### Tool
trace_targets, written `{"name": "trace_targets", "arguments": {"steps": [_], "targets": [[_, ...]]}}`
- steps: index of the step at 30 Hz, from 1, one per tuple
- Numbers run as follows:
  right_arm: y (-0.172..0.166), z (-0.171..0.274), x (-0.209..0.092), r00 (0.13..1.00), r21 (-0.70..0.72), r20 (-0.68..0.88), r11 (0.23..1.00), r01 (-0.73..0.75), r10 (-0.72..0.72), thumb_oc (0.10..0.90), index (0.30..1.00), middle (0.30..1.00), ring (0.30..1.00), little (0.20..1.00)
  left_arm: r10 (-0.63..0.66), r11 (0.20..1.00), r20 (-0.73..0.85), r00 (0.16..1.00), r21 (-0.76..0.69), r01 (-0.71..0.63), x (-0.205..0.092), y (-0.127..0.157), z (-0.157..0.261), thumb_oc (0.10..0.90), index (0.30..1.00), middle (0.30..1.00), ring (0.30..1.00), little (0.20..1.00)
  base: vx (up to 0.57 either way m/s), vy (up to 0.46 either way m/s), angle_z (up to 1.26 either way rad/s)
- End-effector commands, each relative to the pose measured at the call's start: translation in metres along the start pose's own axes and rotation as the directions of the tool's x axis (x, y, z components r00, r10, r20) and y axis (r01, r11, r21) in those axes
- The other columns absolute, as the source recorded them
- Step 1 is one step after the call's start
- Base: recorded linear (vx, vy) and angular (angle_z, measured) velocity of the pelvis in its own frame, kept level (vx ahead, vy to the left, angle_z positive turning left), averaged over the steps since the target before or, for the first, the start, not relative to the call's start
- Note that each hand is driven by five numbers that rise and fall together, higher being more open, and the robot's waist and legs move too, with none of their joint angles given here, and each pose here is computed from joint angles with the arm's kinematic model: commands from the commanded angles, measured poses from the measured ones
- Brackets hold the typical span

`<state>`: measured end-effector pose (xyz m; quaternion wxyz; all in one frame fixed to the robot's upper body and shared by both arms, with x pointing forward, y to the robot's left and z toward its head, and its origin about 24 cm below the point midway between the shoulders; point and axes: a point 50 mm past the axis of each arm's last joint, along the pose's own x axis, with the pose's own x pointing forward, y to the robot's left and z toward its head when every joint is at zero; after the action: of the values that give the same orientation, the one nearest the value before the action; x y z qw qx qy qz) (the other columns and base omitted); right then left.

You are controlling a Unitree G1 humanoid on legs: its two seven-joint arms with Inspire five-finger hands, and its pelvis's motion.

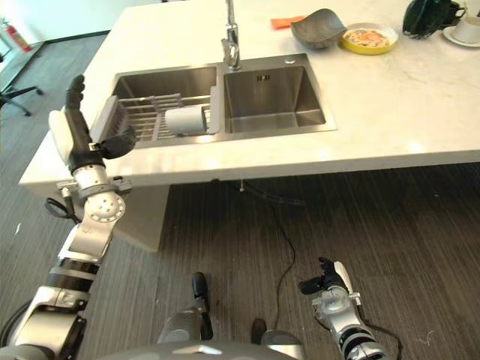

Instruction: Place the dishes in the dishwasher.

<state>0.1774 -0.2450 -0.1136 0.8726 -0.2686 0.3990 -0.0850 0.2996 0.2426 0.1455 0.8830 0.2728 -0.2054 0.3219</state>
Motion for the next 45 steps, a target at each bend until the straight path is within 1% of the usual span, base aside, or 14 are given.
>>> {"name": "trace_targets", "arguments": {"steps": [1, 3, 8, 12, 13, 16, 23, 25, 27, 28, 30, 33, 39, 45], "targets": [[0.005, 0.027, 0.000, 0.992, 0.045, 0.124, 0.999, -0.007, 0.001, 0.800, 0.900, 0.900, 0.900, 0.900, 0.071, 0.994, 0.307, 0.949, 0.060, -0.094, 0.028, 0.028, 0.047, 0.800, 0.900, 0.900, 0.900, 0.900, 0.22, 0.135, -0.08], [0.013, 0.028, -0.002, 0.992, 0.037, 0.122, 0.999, -0.036, 0.031, 0.800, 0.900, 0.900, 0.900, 0.900, 0.045, 0.996, 0.333, 0.942, 0.053, -0.067, 0.028, 0.025, 0.053, 0.800, 0.900, 0.900, 0.900, 0.900, 0.25, 0.192, 0.11], [0.010, 0.052, 0.001, 0.982, 0.101, 0.189, 0.994, -0.045, 0.025, 0.800, 0.900, 0.900, 0.900, 0.900, 0.015, 0.977, 0.487, 0.873, -0.191, 0.090, 0.010, 0.042, 0.092, 0.800, 0.900, 0.900, 0.900, 0.900, 0.16, 0.123, 0.19], [0.009, 0.054, 0.004, 0.983, 0.087, 0.181, 0.995, -0.044, 0.027, 0.800, 0.900, 0.900, 0.900, 0.900, 0.042, 0.938, 0.495, 0.868, -0.319, 0.136, 0.007, 0.055, 0.098, 0.800, 0.900, 0.900, 0.900, 0.900, 0.18, -0.037, 0.24], [0.010, 0.049, 0.003, 0.985, 0.075, 0.169, 0.996, -0.043, 0.030, 0.800, 0.900, 0.900, 0.900, 0.900, 0.067, 0.887, 0.408, 0.910, -0.443, 0.133, -0.001, 0.052, 0.087, 0.800, 0.900, 0.900, 0.900, 0.900, 0.04, -0.035, 0.27], [0.004, 0.035, 0.004, 0.993, 0.099, 0.115, 0.995, -0.013, 0.002, 0.800, 0.900, 0.900, 0.900, 0.900, 0.057, 0.826, 0.354, 0.933, -0.542, 0.156, -0.010, 0.048, 0.083, 0.800, 0.900, 0.900, 0.900, 0.900, 0.08, -0.081, 0.26], [-0.003, 0.008, 0.000, 0.999, 0.089, 0.043, 0.996, 0.012, -0.016, 0.800, 0.900, 0.900, 0.900, 0.900, 0.061, 0.919, 0.425, 0.903, -0.376, 0.115, -0.014, 0.073, 0.081, 0.800, 0.900, 0.900, 0.900, 0.900, 0.05, -0.097, -0.03], [-0.003, 0.011, 0.001, 0.998, 0.060, 0.058, 0.998, 0.004, -0.007, 0.800, 0.900, 0.900, 0.900, 0.900, 0.001, 0.934, 0.426, 0.905, -0.323, 0.151, -0.016, 0.073, 0.076, 0.800, 0.900, 0.900, 0.900, 0.900, -0.03, -0.061, -0.21], [-0.005, 0.014, 0.002, 0.997, 0.036, 0.071, 0.999, 0.003, -0.005, 0.800, 0.900, 0.900, 0.900, 0.900, -0.163, 0.959, 0.425, 0.890, -0.144, 0.245, -0.020, 0.069, 0.065, 0.800, 0.900, 0.900, 0.900, 0.900, -0.02, -0.013, -0.02], [-0.006, 0.014, 0.003, 0.997, 0.027, 0.073, 1.000, -0.001, -0.001, 0.800, 0.900, 0.900, 0.900, 0.900, -0.263, 0.962, 0.465, 0.846, 0.058, 0.267, -0.015, 0.072, 0.066, 0.800, 0.900, 0.900, 0.900, 0.900, 0.00, 0.000, 0.00], [-0.003, 0.012, 0.002, 0.996, -0.014, 0.078, 0.999, -0.033, 0.034, 0.800, 0.900, 0.900, 0.900, 0.900, -0.433, 0.895, 0.504, 0.747, 0.337, 0.292, -0.013, 0.076, 0.073, 0.800, 0.900, 0.900, 0.900, 0.900, -0.02, -0.025, -0.15], [0.004, 0.013, 0.001, 0.994, -0.063, 0.086, 0.996, -0.069, 0.074, 0.800, 0.900, 0.900, 0.900, 0.900, -0.544, 0.830, 0.480, 0.689, 0.428, 0.358, -0.017, 0.074, 0.074, 0.800, 0.900, 0.900, 0.900, 0.900, -0.03, -0.006, -0.05], [0.017, 0.003, -0.003, 0.990, -0.119, 0.033, 0.984, -0.132, 0.137, 0.800, 0.900, 0.900, 0.900, 0.900, -0.595, 0.803, 0.358, 0.719, 0.303, 0.513, -0.026, 0.056, 0.053, 0.800, 0.900, 0.900, 0.900, 0.900, -0.02, -0.004, -0.06], [0.022, -0.001, -0.003, 0.986, -0.134, 0.001, 0.977, -0.166, 0.167, 0.800, 0.900, 0.900, 0.900, 0.900, -0.682, 0.726, 0.360, 0.637, 0.227, 0.649, -0.041, 0.029, 0.059, 0.800, 0.900, 0.900, 0.900, 0.900, -0.01, 0.005, -0.04]]}}
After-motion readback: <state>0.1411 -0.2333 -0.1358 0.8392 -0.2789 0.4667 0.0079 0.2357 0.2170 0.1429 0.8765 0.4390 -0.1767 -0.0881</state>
